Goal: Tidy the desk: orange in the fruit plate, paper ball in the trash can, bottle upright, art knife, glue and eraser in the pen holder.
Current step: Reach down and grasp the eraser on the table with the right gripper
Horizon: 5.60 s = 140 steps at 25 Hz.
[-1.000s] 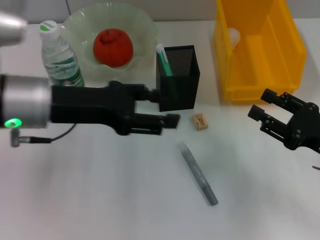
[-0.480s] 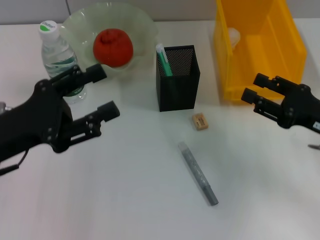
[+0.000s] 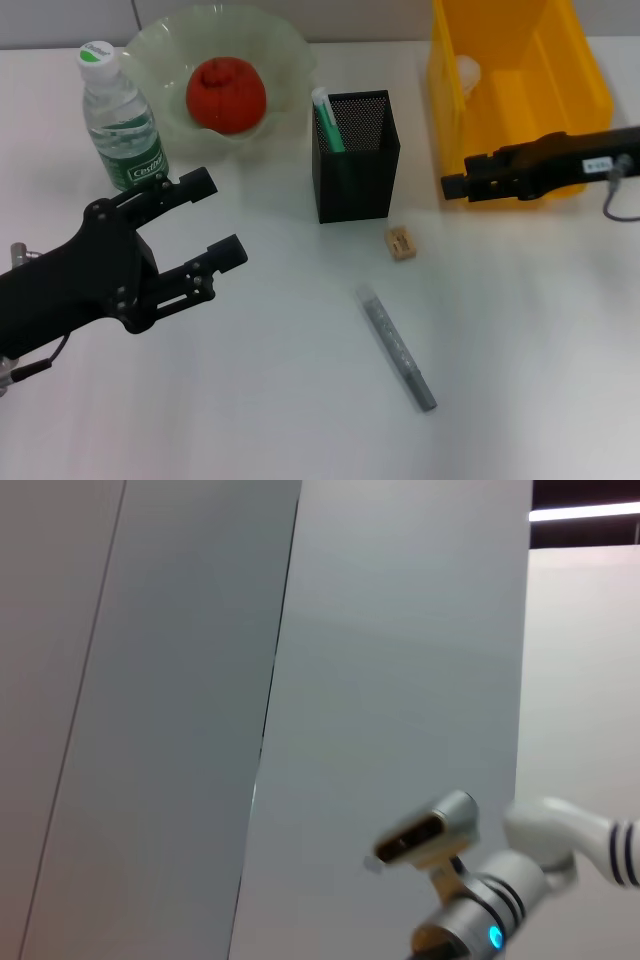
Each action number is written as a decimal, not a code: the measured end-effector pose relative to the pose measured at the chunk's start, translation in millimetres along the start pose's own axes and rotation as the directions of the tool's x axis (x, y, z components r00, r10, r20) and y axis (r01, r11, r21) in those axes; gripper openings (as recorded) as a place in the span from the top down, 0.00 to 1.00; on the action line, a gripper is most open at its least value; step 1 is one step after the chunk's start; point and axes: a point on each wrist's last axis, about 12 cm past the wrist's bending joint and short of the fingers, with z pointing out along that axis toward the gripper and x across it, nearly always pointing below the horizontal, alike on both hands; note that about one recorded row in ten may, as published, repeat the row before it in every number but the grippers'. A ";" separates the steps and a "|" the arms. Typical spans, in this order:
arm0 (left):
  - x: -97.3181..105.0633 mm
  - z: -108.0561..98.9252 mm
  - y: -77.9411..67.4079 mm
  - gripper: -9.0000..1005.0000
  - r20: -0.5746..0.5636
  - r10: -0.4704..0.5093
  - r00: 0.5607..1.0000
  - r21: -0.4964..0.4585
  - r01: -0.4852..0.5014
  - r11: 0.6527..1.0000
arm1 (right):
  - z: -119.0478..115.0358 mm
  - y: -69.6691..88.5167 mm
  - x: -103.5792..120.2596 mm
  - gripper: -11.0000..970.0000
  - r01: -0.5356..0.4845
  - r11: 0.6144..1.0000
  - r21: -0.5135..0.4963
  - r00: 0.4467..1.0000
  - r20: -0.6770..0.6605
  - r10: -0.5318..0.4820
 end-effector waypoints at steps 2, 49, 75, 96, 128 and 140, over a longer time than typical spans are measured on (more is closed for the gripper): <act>1.2 -0.1 0.2 0.23 -0.003 -0.004 1.000 -0.007 0.004 1.000 | 8.7 6.3 -20.7 0.37 0.018 0.999 0.028 0.994 -0.110 -0.015; 6.7 -0.1 4.1 0.23 -0.025 -0.001 1.000 -0.058 0.000 0.998 | 128.9 63.3 -68.4 0.38 0.525 0.851 -0.002 0.634 -0.666 -0.393; 16.9 22.8 -4.4 0.23 -0.203 -0.024 0.979 0.197 0.065 0.978 | 139.2 57.2 -55.9 0.38 0.532 0.847 0.012 0.644 -0.655 -0.395; 17.7 23.2 -4.0 0.23 -0.211 -0.031 0.977 0.193 0.073 0.978 | 145.0 56.1 -51.6 0.39 0.538 0.843 0.018 0.653 -0.642 -0.403; 18.9 23.5 -3.2 0.23 -0.217 -0.029 0.976 0.183 0.070 0.981 | 149.7 53.2 -43.7 0.39 0.550 0.835 0.017 0.641 -0.649 -0.409; 18.6 23.9 -3.0 0.23 -0.214 -0.030 0.976 0.182 0.070 0.981 | 149.5 53.1 -43.0 0.40 0.549 0.836 0.016 0.640 -0.651 -0.408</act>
